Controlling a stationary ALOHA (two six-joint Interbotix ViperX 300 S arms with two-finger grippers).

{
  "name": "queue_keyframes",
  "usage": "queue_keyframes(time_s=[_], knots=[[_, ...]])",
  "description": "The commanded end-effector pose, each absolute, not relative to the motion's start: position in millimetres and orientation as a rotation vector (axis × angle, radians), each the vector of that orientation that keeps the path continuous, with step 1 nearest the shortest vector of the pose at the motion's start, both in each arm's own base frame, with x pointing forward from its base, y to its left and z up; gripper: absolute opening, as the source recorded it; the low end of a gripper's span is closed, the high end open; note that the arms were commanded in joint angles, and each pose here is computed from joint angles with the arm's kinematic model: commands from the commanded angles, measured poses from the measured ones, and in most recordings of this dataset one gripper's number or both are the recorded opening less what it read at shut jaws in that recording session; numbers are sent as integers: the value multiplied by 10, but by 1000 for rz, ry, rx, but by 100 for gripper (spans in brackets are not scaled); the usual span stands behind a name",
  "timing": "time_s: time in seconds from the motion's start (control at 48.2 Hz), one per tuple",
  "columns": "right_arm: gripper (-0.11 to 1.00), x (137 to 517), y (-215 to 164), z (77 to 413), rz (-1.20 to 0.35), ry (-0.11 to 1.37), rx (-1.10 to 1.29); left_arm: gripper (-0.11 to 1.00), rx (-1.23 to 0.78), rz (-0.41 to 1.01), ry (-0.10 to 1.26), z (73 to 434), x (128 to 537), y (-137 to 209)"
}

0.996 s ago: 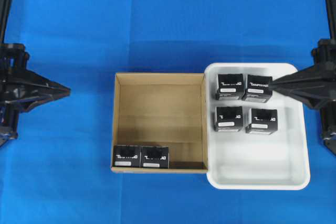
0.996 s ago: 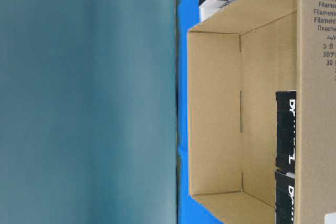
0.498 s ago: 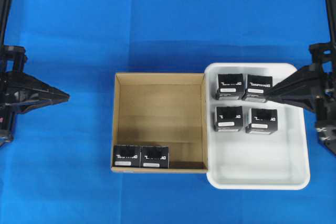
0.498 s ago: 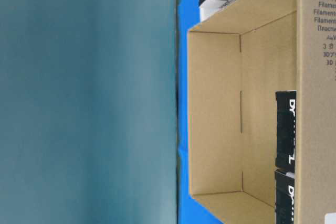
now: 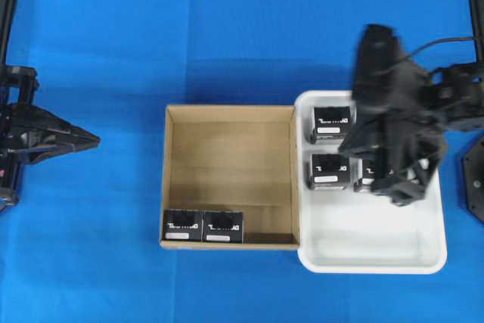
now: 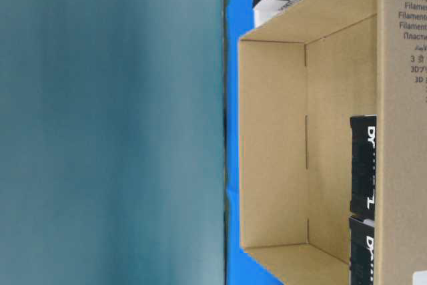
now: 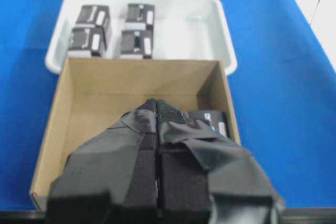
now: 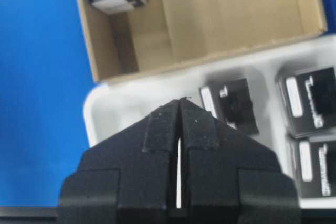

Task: Pick the box from inside the cardboard box.
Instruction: 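Swing the right gripper over the cardboard box toward the right servo box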

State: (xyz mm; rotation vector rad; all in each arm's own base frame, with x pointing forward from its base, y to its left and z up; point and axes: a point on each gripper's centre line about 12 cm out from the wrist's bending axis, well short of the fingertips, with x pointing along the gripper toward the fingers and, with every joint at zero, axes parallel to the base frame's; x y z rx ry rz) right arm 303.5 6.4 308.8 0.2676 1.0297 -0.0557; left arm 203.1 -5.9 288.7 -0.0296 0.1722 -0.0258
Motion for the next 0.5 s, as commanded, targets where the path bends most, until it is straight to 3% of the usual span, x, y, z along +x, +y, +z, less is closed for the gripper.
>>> queue_keyframes(time_s=[0.0,0.27,0.477], knots=[[-1,3214,76,3130,-50,1102,260,-7,-28,-28,145,3002,2055,-62],[-1,3731,86,3139,-1,1265,180,-7,-27,-29,200,2972,1989,-65],[-1,4129,127,3077,99,1290,114,-7,-27,-30,211,3030,1879,-66]])
